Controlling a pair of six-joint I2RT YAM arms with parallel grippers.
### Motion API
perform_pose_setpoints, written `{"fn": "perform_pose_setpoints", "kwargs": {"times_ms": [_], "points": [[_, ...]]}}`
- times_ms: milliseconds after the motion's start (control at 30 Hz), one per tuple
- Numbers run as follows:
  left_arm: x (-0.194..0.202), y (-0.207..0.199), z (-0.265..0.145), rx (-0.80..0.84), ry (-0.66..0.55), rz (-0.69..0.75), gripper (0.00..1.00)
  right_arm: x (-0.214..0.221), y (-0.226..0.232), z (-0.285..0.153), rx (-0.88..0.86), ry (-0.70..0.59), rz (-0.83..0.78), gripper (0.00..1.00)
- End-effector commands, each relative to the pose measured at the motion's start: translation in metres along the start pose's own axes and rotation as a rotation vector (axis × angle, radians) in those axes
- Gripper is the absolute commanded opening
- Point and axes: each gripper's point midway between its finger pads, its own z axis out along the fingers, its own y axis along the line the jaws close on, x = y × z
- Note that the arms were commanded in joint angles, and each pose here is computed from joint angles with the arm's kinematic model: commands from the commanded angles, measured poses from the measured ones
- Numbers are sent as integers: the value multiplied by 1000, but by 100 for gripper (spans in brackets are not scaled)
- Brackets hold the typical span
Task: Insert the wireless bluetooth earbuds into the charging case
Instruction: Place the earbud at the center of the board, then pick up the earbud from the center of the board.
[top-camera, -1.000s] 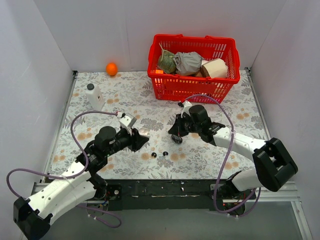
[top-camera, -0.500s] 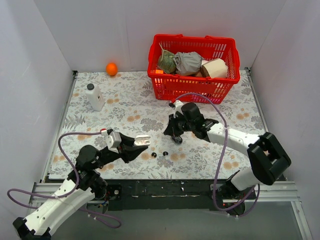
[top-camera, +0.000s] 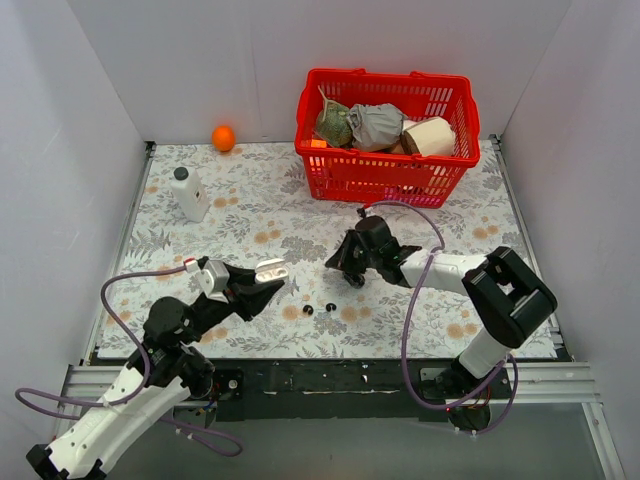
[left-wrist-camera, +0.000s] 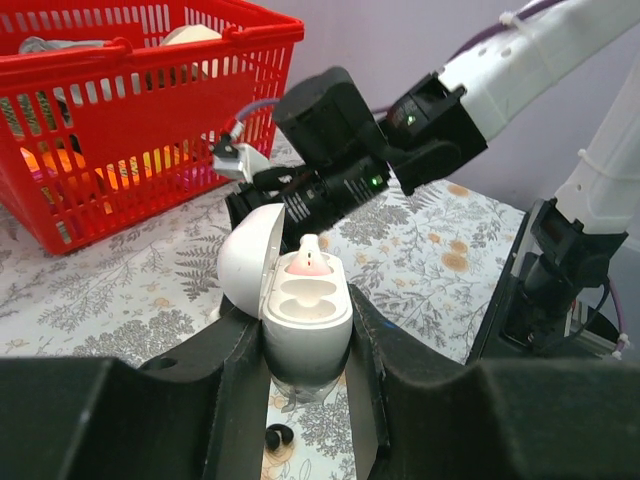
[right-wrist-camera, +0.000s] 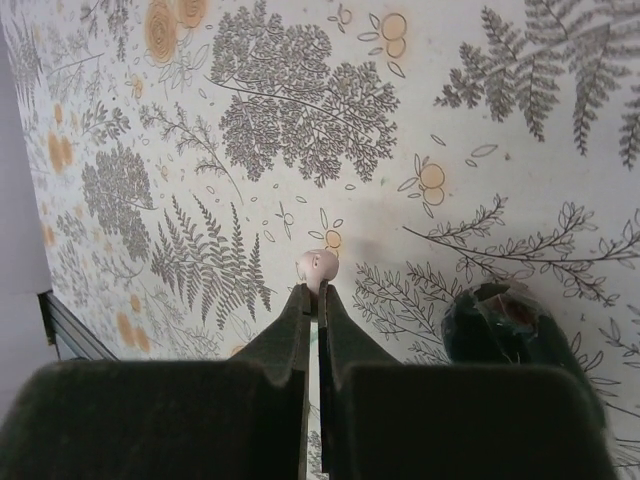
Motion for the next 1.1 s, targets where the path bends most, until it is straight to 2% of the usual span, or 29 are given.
{"fn": "perform_pose_setpoints", "kwargs": {"times_ms": [0, 100, 133, 200, 233, 333, 567, 733, 800, 867, 900, 967, 1000, 1033, 1067], "points": [[-17, 7, -7, -62, -53, -11, 0, -4, 13, 12, -33, -77, 171, 1], [-17, 7, -9, -69, -57, -12, 0, 6, 10, 21, -23, -34, 187, 5], [-16, 7, -9, -66, -54, -12, 0, 9, 7, 24, -12, -23, 188, 12], [-16, 6, -8, -58, -49, -11, 0, 17, 4, 28, 7, 12, 179, 19], [-15, 6, -8, -57, -44, -12, 0, 19, 4, 29, 12, 18, 172, 26], [-13, 5, -7, -53, -33, -15, 0, 25, -3, 29, 42, 38, 161, 34], [-11, 5, -5, -50, -20, -17, 0, 24, -1, 17, 47, 54, 91, 45], [-14, 6, -6, -56, -30, -13, 0, 21, -2, -1, 79, 74, -71, 49], [-7, 7, -7, -63, -3, -18, 0, 17, -3, -7, 95, 64, -143, 48], [-7, 7, -8, -65, 0, -19, 0, 20, -6, -12, 99, 84, -238, 42], [-7, 7, -8, -66, 0, -17, 0, 20, -6, -13, 97, 82, -263, 34], [-5, 8, -9, -68, 1, -18, 0, 25, -15, -16, 115, 109, -327, 22], [-4, 8, -8, -69, 4, -18, 0, 26, -19, -15, 123, 115, -344, 11], [-5, 8, -8, -69, 4, -21, 0, 27, -21, -15, 127, 121, -356, 4], [-5, 8, -8, -70, 2, -22, 0, 27, -21, -14, 121, 120, -386, 1]]}}
